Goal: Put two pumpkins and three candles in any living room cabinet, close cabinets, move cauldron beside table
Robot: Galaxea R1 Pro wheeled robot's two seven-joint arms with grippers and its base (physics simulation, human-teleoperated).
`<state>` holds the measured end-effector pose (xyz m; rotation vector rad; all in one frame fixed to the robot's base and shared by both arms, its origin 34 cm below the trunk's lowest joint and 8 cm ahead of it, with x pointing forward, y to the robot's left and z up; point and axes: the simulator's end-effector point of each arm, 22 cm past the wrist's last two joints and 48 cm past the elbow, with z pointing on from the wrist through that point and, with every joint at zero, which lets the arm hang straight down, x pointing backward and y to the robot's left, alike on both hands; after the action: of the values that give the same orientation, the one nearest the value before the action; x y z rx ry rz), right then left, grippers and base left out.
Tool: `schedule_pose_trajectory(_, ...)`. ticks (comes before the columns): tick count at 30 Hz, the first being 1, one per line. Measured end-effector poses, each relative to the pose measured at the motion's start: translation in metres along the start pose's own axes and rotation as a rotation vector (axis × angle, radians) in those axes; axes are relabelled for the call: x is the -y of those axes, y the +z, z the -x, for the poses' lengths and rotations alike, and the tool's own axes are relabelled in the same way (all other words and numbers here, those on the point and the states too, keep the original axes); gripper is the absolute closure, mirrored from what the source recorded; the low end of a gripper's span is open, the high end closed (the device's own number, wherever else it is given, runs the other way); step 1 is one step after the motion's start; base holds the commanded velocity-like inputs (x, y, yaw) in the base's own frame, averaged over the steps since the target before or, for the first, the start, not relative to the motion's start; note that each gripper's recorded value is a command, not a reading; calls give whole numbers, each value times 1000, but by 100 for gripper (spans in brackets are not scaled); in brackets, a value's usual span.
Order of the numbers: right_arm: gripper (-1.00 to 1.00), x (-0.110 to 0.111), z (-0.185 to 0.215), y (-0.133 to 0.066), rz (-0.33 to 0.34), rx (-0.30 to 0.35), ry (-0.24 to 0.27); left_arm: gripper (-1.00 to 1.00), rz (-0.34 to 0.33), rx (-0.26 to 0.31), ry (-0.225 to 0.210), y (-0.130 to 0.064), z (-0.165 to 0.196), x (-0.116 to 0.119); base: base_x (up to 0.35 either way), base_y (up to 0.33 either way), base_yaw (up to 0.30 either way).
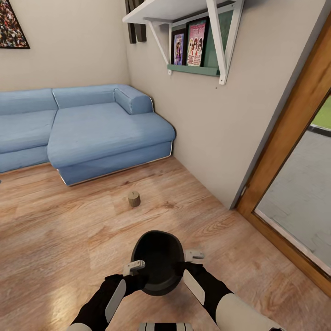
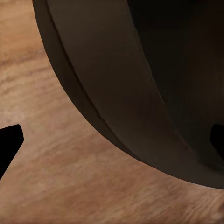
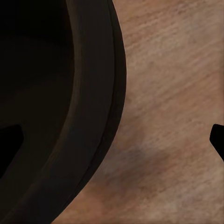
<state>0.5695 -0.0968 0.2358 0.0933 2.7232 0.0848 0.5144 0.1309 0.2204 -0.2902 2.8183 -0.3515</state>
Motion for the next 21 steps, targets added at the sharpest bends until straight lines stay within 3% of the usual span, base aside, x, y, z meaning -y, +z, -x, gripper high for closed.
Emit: schedule_pose_trajectory(21,-100,2,-13,10,-2,-27,1,-100,8,-27,-4,10,-11,-5,0,0,0)
